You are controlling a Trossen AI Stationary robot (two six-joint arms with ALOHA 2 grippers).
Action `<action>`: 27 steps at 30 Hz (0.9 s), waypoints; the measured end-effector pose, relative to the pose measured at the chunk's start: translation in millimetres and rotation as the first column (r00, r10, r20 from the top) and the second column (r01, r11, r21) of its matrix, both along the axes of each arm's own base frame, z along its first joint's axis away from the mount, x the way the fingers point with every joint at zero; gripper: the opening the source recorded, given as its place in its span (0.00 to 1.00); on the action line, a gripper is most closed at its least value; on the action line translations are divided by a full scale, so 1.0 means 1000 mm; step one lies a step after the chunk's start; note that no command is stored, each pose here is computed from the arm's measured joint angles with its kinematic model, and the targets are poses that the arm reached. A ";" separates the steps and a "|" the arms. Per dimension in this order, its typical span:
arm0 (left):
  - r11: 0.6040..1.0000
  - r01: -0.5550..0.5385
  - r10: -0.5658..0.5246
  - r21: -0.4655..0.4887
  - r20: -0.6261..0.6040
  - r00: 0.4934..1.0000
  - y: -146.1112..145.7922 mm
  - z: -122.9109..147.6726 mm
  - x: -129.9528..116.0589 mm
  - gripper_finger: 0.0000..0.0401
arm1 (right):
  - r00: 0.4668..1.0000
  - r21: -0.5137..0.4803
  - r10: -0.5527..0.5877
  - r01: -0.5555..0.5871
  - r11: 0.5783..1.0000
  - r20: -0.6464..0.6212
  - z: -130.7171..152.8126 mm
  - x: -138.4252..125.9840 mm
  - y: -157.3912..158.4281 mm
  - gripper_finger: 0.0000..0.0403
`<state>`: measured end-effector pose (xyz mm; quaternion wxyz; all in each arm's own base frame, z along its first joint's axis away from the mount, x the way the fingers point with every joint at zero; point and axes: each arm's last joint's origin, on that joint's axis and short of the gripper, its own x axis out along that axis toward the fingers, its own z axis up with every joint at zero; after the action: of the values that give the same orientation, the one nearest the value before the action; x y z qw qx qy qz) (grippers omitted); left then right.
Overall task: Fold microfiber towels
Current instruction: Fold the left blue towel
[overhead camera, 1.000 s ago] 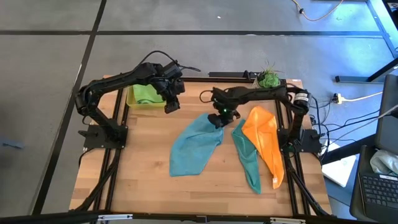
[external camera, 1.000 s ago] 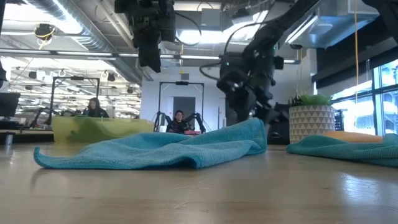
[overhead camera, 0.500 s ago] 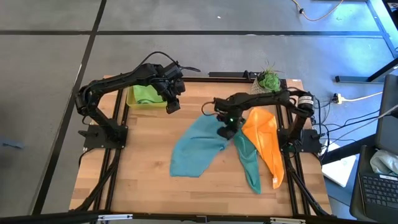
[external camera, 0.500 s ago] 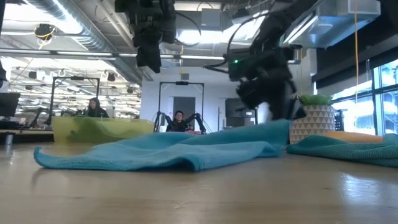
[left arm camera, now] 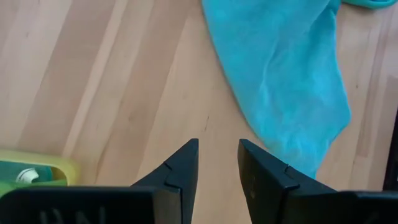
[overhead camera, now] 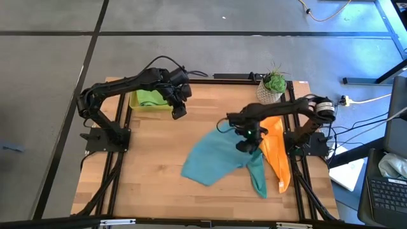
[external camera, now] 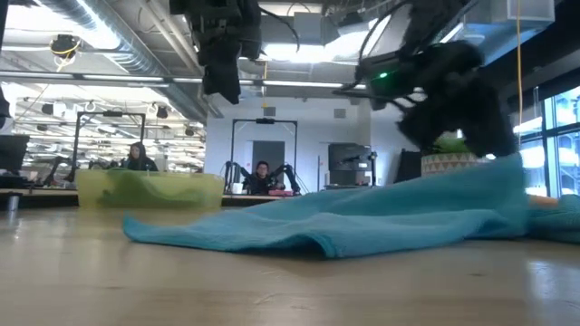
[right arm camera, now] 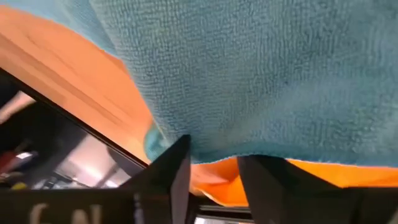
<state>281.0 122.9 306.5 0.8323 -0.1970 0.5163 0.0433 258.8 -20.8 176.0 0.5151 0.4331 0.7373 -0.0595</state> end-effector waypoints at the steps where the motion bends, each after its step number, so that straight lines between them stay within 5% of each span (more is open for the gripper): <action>1: 1.000 0.003 -0.003 0.000 0.000 1.000 -0.001 0.000 0.001 0.26 | 1.000 -0.001 0.012 -0.012 1.000 -0.002 0.000 -0.004 0.005 0.35; 10: 0.998 0.026 -0.026 -0.049 -0.013 1.000 -0.011 -0.008 0.003 0.26 | 0.999 -0.161 -0.011 0.018 0.987 0.044 0.017 -0.037 0.026 0.40; 15: 0.967 0.045 -0.042 -0.252 0.016 0.999 -0.025 -0.038 0.006 0.26 | 0.997 -0.062 -0.063 0.066 0.996 0.052 0.016 -0.060 0.038 0.36; 20: 0.880 0.191 -0.191 -0.435 0.044 0.981 -0.054 -0.068 0.003 0.26 | 0.986 -0.134 -0.094 0.113 0.985 0.138 0.026 -0.070 0.045 0.33; 23: 0.832 0.412 -0.409 -0.372 0.090 0.908 -0.089 -0.075 0.000 0.25 | 0.960 -0.210 -0.089 0.148 0.966 0.266 0.041 -0.072 0.047 0.32; 27: 0.768 0.620 -0.619 -0.156 0.061 0.783 -0.134 -0.074 0.001 0.22 | 0.922 -0.350 -0.090 0.232 0.908 0.377 0.058 -0.078 0.045 0.30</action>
<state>282.3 -11.2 232.0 0.7819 -0.0853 0.5516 -0.2777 180.5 24.7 233.9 0.7073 0.3862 0.5676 -0.1685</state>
